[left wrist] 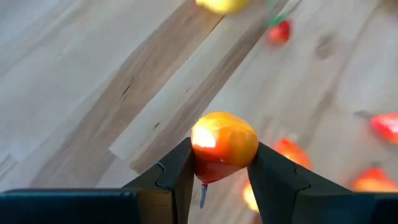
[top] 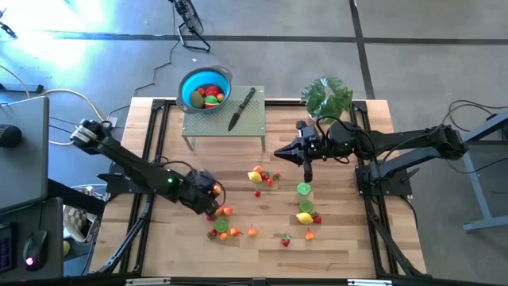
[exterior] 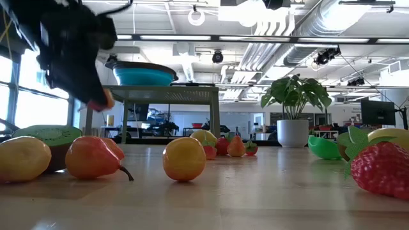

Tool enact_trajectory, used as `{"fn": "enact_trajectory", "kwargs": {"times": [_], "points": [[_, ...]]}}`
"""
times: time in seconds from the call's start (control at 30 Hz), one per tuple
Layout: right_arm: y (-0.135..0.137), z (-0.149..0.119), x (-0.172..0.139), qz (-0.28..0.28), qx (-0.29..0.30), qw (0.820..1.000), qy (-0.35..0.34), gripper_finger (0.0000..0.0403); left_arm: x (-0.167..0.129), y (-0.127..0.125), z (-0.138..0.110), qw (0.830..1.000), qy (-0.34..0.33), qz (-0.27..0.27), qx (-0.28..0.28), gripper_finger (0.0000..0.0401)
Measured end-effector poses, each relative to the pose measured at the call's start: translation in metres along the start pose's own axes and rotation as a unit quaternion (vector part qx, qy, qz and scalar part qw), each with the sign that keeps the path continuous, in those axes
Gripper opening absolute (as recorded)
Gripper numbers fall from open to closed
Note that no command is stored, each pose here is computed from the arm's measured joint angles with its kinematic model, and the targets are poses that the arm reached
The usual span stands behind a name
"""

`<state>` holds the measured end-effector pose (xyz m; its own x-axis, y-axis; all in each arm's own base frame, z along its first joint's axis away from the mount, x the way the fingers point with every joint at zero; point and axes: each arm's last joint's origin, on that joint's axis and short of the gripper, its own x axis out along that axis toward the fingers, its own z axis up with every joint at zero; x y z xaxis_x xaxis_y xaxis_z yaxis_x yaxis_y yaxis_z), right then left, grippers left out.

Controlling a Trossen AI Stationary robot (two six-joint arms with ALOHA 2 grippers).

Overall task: Pick & Place Fruit
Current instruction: Put the orange pear into the strainer bowl on the shelf

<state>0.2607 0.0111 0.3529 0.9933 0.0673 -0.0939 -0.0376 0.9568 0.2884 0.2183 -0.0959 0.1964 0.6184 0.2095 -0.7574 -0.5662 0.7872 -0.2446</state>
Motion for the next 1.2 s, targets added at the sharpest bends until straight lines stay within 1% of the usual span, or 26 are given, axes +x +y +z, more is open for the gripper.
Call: {"fn": "enact_trajectory", "kwargs": {"times": [0.17, 0.33, 0.57, 0.7, 0.8, 0.93, 1.1, 1.2], "points": [[0.000, 0.000, 0.000, 0.000, -0.003, 1.000, 0.000, 0.0003, -0.026, 0.004, 0.014, 0.998, -0.030, -0.050, -0.031, 0.0129], [0.000, 0.000, 0.000, -0.001, -0.004, 1.000, 0.000, 0.0003, -0.053, 0.011, 0.026, 0.990, -0.062, -0.104, -0.068, 0.0129], [0.000, 0.000, 0.000, -0.004, -0.004, 1.000, -0.002, 0.0003, -0.088, 0.021, 0.042, 0.968, -0.118, -0.184, -0.119, 0.0129], [-0.002, 0.001, 0.000, -0.029, -0.004, 1.000, -0.010, 0.0003, -0.105, 0.025, 0.050, 0.953, -0.160, -0.227, -0.118, 0.0129], [-0.003, 0.001, 0.000, -0.046, -0.004, 0.999, -0.016, 0.0003, -0.115, 0.028, 0.056, 0.943, -0.195, -0.247, -0.108, 0.0129], [-0.004, 0.002, 0.000, -0.064, -0.004, 0.998, -0.022, 0.0003, -0.125, 0.033, 0.059, 0.936, -0.226, -0.251, -0.098, 0.0129], [-0.004, 0.002, 0.000, -0.065, -0.002, 0.998, -0.023, 0.0003, -0.126, 0.037, 0.061, 0.935, -0.258, -0.216, -0.114, 0.0129], [-0.004, 0.002, 0.000, -0.066, -0.008, 0.998, -0.023, 0.0003, -0.125, 0.040, 0.064, 0.935, -0.277, -0.190, -0.111, 0.0129]]}}
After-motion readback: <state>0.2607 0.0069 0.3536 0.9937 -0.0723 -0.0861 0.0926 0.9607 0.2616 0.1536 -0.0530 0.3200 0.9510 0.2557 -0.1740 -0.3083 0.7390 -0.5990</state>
